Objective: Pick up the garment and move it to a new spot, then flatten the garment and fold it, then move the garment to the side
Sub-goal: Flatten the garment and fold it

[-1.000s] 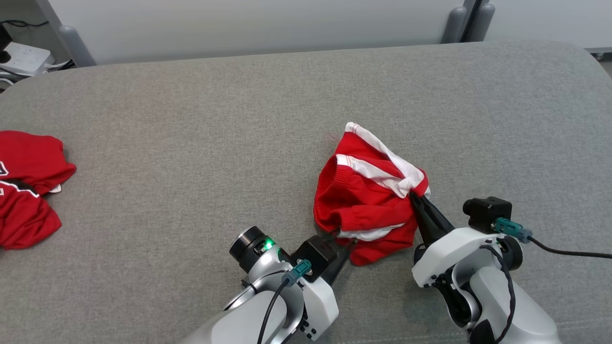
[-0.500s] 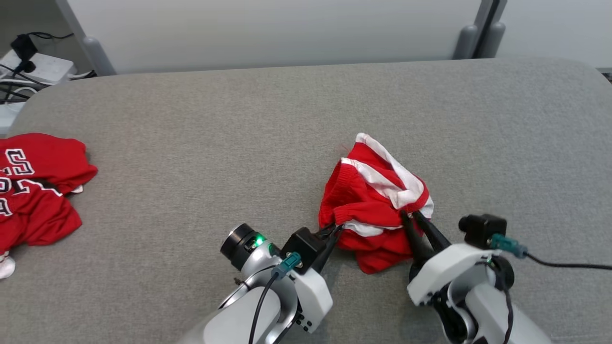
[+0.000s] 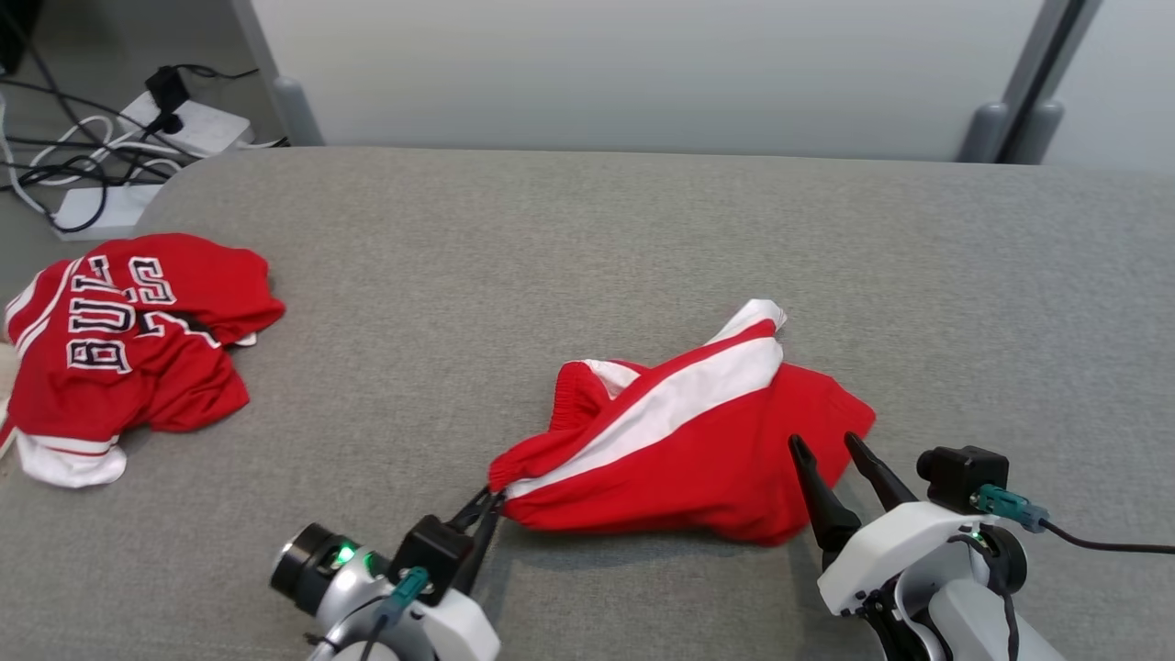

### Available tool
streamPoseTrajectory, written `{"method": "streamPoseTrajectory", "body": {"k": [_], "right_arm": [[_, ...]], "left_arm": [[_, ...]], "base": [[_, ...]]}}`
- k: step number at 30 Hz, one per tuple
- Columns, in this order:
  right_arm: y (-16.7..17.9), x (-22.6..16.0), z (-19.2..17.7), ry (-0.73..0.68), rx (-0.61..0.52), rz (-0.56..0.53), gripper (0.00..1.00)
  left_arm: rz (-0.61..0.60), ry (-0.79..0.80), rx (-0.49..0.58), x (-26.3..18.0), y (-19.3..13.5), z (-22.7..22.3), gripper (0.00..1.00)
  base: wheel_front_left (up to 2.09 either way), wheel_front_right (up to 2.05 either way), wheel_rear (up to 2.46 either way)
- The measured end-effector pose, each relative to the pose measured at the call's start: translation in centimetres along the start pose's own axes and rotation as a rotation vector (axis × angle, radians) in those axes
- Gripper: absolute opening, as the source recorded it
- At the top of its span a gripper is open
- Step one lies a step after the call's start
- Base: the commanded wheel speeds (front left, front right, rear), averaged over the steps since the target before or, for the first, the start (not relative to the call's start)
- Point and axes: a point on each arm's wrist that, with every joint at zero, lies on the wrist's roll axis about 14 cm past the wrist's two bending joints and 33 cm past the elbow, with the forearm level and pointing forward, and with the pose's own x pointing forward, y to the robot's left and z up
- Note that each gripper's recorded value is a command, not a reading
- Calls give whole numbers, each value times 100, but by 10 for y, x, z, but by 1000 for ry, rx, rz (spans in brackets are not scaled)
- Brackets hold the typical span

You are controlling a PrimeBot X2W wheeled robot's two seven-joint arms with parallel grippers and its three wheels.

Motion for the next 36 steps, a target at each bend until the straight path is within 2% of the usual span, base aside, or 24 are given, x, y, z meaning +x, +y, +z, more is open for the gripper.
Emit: {"method": "streamPoseTrajectory", "body": {"k": [8,12,15,19,28,35,36], "right_arm": [[19,14,-13,57,-40,85,100],[17,33,3,33,-38,99,100],[20,49,11,30,-37,116,100],[12,69,1,117,14,93,100],[20,96,-18,253,-122,172,100],[12,100,-39,336,-181,165,100],[13,101,-41,341,-183,169,93]], "left_arm": [[143,81,14,-34,49,-31,0],[192,110,1,-43,61,-41,0],[214,117,-12,-46,65,-44,0],[244,133,-33,-50,68,-49,0],[274,145,-66,-47,69,-52,0],[285,135,-85,-41,68,-49,0],[287,130,-87,-40,68,-47,0]], "base": [[0,0,0],[0,0,0],[0,0,0],[0,0,0],[0,0,0],[0,0,0],[0,0,0]]}}
